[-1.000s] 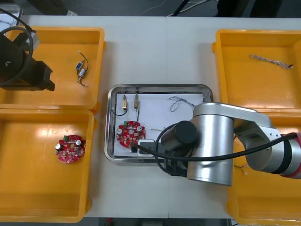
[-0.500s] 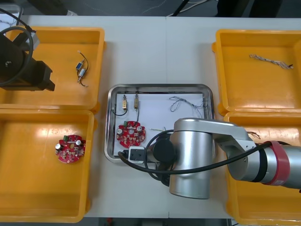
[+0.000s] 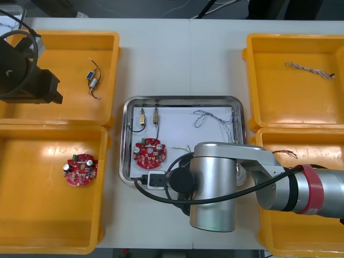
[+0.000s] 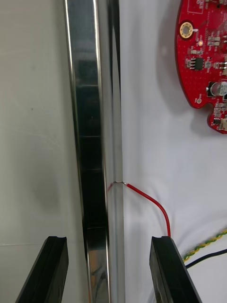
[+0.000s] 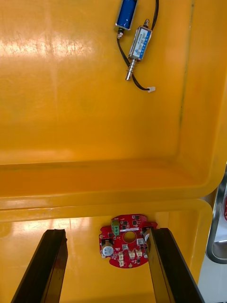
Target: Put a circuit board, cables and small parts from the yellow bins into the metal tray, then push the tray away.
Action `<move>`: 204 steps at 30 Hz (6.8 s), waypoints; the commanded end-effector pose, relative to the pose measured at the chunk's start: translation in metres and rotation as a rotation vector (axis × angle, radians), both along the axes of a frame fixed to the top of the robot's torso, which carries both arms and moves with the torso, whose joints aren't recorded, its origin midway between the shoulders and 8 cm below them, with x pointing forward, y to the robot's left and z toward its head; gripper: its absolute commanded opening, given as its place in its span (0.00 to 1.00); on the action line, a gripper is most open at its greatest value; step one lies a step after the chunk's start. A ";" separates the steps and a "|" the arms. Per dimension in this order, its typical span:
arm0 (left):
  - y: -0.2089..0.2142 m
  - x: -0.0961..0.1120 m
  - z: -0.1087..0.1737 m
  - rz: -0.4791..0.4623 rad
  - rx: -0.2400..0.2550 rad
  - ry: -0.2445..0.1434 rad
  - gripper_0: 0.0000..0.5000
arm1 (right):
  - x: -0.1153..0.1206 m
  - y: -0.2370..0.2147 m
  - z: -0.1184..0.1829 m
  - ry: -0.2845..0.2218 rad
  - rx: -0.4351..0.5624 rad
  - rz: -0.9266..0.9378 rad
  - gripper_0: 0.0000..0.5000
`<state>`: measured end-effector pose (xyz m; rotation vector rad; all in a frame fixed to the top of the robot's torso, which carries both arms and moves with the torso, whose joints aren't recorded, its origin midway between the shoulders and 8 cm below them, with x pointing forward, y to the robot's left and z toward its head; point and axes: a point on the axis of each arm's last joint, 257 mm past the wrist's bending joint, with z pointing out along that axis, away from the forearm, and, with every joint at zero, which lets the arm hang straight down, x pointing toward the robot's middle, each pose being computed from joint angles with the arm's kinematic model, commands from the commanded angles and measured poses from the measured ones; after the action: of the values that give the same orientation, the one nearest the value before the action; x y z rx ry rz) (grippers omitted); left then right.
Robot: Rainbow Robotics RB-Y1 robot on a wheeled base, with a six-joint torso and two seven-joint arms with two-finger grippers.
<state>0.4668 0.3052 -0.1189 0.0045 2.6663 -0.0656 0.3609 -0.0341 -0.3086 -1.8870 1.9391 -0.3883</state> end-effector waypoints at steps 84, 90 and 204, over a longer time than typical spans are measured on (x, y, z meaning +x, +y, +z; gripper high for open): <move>0.016 -0.006 0.002 0.061 0.032 -0.003 1.00 | 0.156 0.016 0.094 -0.310 0.073 0.078 0.00; 0.016 -0.006 0.002 0.061 0.032 -0.003 1.00 | 0.168 0.016 0.104 -0.336 0.062 0.088 0.00; 0.016 -0.006 0.002 0.061 0.032 -0.003 1.00 | 0.161 0.016 0.142 -0.267 0.129 0.139 1.00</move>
<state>0.4668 0.3054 -0.1190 0.0043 2.6663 -0.0650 0.5230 -0.0066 -0.1844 -1.8323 1.6045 -0.4557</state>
